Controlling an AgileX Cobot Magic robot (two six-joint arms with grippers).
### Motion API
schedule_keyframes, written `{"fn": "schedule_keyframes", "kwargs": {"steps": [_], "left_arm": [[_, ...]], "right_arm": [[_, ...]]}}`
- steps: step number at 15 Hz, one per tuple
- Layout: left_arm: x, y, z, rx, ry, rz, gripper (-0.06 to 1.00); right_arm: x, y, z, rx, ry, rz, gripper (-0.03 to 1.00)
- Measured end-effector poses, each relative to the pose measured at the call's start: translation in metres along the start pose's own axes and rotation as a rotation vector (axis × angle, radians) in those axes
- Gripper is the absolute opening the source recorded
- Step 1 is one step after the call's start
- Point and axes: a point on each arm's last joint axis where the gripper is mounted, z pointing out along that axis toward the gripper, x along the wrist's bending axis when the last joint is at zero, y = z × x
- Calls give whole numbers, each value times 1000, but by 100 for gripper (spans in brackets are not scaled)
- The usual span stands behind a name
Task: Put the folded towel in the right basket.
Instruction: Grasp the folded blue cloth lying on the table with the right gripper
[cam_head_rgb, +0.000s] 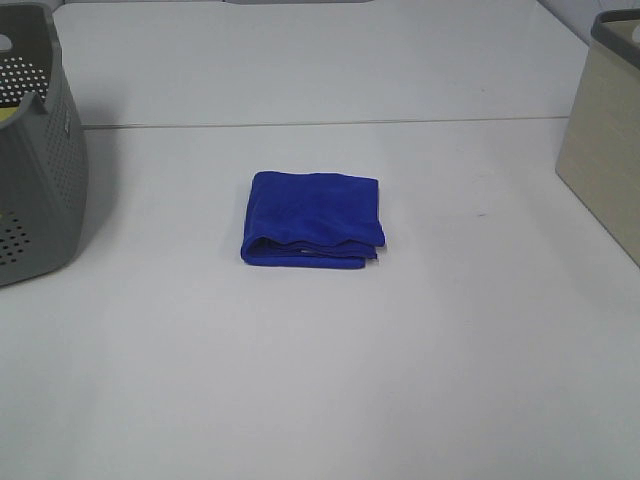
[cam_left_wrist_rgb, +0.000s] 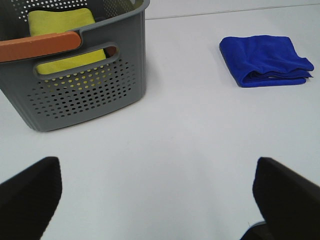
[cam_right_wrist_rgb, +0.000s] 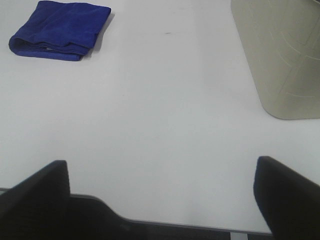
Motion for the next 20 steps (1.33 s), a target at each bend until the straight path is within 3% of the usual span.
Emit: {"fn": "schedule_keyframes", "kwargs": {"steps": [20], "left_arm": [[0, 0, 0, 0, 0, 0, 96]], "right_arm": [[0, 0, 0, 0, 0, 0, 96]]}}
